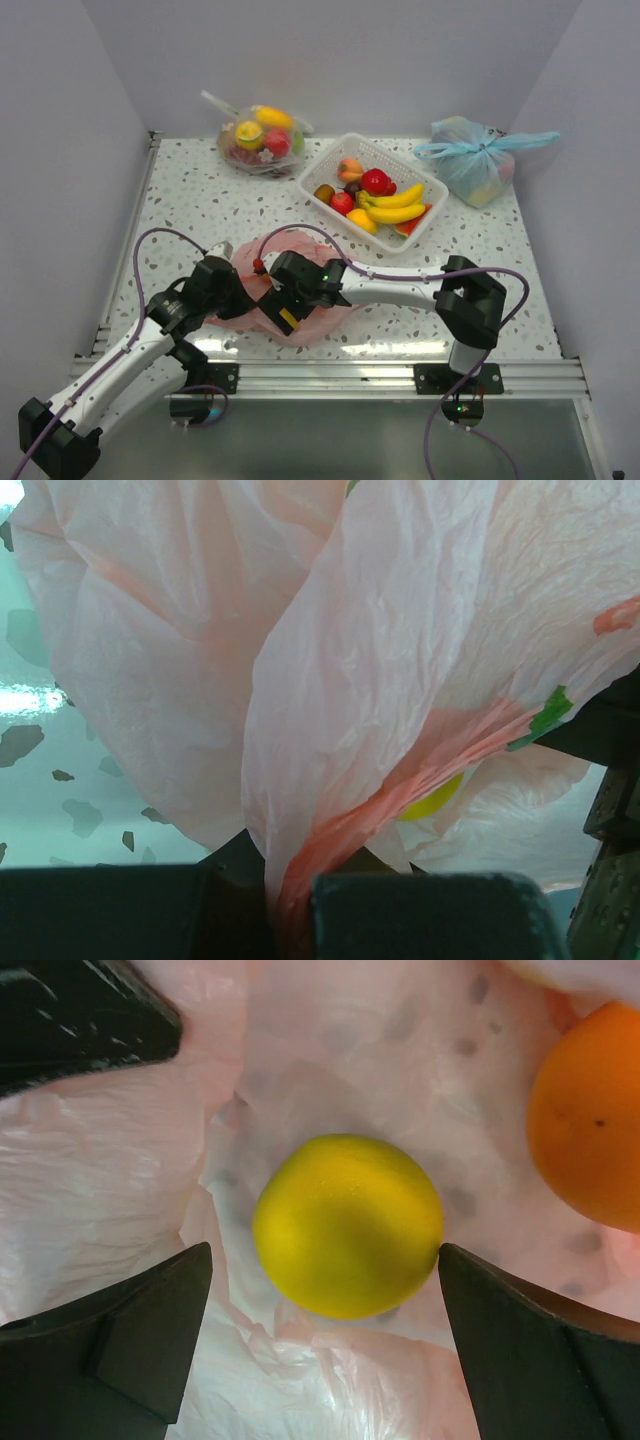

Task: Untie the knot of the plastic bag and take out the fruit

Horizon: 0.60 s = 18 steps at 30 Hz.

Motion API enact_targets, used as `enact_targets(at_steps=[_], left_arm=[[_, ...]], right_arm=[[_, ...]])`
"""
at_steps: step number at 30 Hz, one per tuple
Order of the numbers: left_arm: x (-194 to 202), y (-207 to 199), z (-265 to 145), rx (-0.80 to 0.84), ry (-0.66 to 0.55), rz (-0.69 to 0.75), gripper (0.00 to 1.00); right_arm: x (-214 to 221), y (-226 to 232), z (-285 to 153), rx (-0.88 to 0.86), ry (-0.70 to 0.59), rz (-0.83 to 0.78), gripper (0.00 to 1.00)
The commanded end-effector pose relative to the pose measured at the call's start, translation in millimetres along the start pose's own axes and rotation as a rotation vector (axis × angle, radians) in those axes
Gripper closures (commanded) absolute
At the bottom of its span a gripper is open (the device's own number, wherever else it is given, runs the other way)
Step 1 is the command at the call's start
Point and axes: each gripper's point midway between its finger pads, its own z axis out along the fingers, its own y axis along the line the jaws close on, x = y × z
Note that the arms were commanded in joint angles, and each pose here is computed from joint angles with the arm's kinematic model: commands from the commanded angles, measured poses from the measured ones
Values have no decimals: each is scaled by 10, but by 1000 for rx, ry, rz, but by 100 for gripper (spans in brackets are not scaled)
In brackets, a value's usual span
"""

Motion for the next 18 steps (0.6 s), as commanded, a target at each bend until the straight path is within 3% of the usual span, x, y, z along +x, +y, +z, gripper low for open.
enact_targets(at_steps=[1,6,12,14,18], left_arm=[[7,-6,-11,9,1,14,100],[8,9,-15,5,-3,10,99],[30,32,1,-2,3,10,98],[31,37,1,-4,3,10,98],[27,33,-1,-2,1,10,97]], right_arm=[[146,23,118,-14,37,26,1],[302,-34,263,5,81,29,4],[176,-43,262,7,18,9,23],[128,-30,239,3,-4,1,22],[40,-14,224,-3,-34,0,9]])
